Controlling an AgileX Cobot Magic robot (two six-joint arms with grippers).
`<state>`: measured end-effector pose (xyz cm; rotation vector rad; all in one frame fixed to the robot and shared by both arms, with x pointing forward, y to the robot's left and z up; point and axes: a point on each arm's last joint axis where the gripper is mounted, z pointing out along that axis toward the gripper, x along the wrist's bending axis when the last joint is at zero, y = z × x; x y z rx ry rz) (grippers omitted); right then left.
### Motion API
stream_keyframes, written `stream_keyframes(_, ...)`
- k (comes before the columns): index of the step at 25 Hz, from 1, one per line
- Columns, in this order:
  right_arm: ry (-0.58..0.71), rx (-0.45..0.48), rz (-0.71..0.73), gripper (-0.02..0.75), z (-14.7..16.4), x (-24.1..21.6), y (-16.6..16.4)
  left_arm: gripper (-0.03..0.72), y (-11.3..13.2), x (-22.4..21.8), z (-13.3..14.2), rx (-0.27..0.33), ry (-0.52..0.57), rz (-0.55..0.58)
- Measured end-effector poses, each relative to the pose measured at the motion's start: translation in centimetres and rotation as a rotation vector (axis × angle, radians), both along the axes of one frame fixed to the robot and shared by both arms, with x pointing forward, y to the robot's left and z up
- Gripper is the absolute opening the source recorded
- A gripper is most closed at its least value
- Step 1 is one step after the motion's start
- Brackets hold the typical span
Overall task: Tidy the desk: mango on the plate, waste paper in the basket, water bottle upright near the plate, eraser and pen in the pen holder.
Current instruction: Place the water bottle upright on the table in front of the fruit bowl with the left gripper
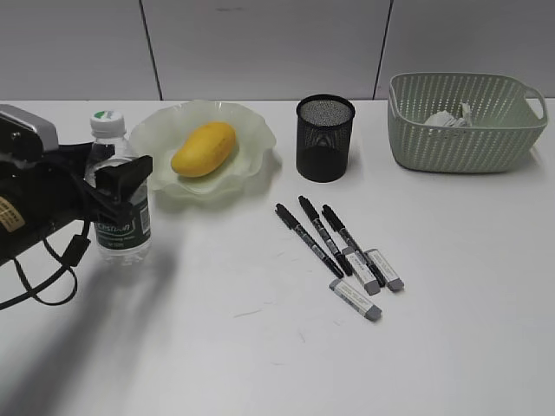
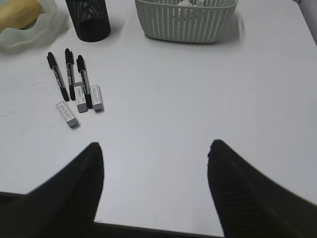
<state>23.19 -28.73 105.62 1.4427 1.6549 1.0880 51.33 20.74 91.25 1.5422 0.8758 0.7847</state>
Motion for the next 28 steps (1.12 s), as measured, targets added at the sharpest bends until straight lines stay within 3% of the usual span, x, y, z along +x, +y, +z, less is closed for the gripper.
stream_keyframes(10,0.0,0.0,0.0,0.496,0.0,0.0,0.0,0.449,-0.6,0.4,-1.4,0.017,0.024,-0.054)
stream_keyframes(17,0.0,0.0,0.0,0.49,0.0,0.0,0.0,0.529,-0.6,0.1,-1.1,0.018,0.015,-0.071)
stream_keyframes(22,-0.001,0.0,0.0,0.489,0.0,0.0,0.0,0.645,-0.5,-0.5,0.9,-0.001,-0.053,-0.076)
stream_keyframes(26,-0.001,0.0,0.0,0.488,0.0,0.0,0.0,0.654,-0.5,-1.2,4.5,-0.045,-0.163,-0.083)
stream_keyframes(28,-0.001,0.0,0.0,0.488,0.0,0.0,0.0,0.627,-0.1,-1.9,6.9,-0.06,-0.141,-0.058)
